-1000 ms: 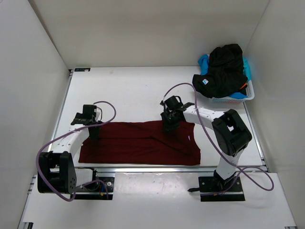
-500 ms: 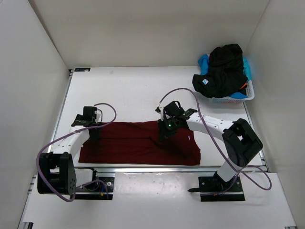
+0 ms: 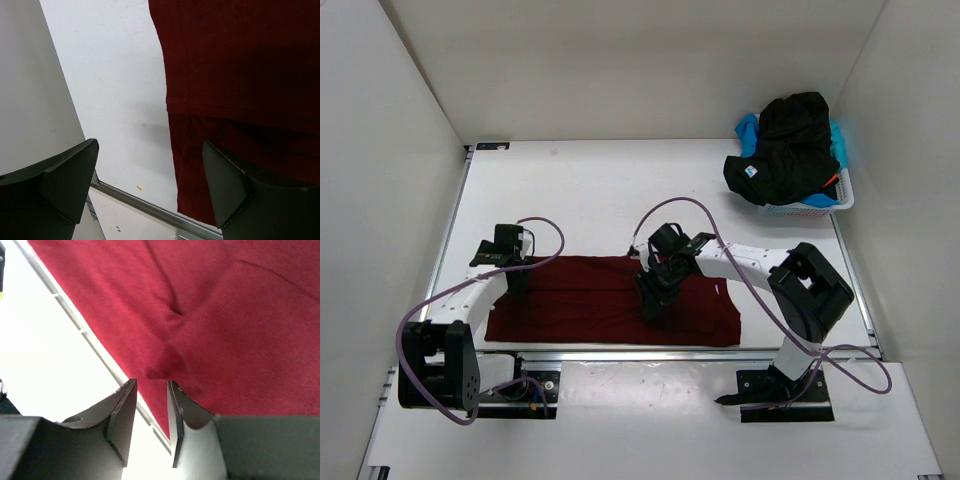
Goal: Fold and stack the t-shirts
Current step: Fold the other side of the tshirt into a rectangle, then rotate the tshirt 90 degrees
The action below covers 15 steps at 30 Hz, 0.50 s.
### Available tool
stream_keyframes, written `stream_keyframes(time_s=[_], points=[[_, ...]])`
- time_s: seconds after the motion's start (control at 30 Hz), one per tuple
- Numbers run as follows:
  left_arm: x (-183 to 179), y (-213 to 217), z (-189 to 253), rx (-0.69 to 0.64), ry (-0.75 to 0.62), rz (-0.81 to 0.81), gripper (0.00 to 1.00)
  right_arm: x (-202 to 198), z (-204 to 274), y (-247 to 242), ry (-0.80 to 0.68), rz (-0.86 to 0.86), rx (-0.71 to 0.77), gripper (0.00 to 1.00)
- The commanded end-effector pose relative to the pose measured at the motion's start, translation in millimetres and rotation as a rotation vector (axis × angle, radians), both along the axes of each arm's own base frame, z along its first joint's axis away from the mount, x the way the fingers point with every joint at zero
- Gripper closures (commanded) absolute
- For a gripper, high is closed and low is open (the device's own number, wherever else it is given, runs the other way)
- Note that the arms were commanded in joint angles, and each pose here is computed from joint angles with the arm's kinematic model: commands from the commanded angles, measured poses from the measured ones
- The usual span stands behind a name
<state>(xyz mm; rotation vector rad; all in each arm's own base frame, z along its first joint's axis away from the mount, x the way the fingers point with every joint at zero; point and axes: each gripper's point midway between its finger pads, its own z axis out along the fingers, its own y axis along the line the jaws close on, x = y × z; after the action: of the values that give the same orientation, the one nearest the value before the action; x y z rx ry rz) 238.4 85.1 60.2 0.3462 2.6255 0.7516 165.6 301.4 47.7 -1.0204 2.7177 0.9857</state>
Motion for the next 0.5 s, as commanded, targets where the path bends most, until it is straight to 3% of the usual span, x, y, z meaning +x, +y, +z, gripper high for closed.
stream_keyframes(time_s=[0.0, 0.07, 0.2, 0.3, 0.47], points=[[4.3, 3.1, 9.9, 0.013, -0.048, 0.009, 0.04, 6.3, 25.3, 12.4, -0.065, 0.081, 0.075, 0.72], [6.5, 5.2, 11.6, 0.013, -0.053, 0.014, 0.04, 15.1, 34.1, 9.3, -0.097, 0.051, 0.081, 0.71], [17.7, 16.6, 21.4, -0.049, -0.083, 0.094, 0.03, 72.2, 66.1, -25.3, -0.235, -0.233, 0.147, 0.68], [36.3, 19.1, 24.6, -0.167, -0.053, 0.165, 0.03, 122.2, 83.4, -78.7, -0.411, -0.511, 0.090, 0.47], [66.9, 2.1, 17.6, -0.273, -0.005, 0.163, 0.01, 180.5, 77.1, -168.3, -0.451, -0.885, -0.027, 0.39]])
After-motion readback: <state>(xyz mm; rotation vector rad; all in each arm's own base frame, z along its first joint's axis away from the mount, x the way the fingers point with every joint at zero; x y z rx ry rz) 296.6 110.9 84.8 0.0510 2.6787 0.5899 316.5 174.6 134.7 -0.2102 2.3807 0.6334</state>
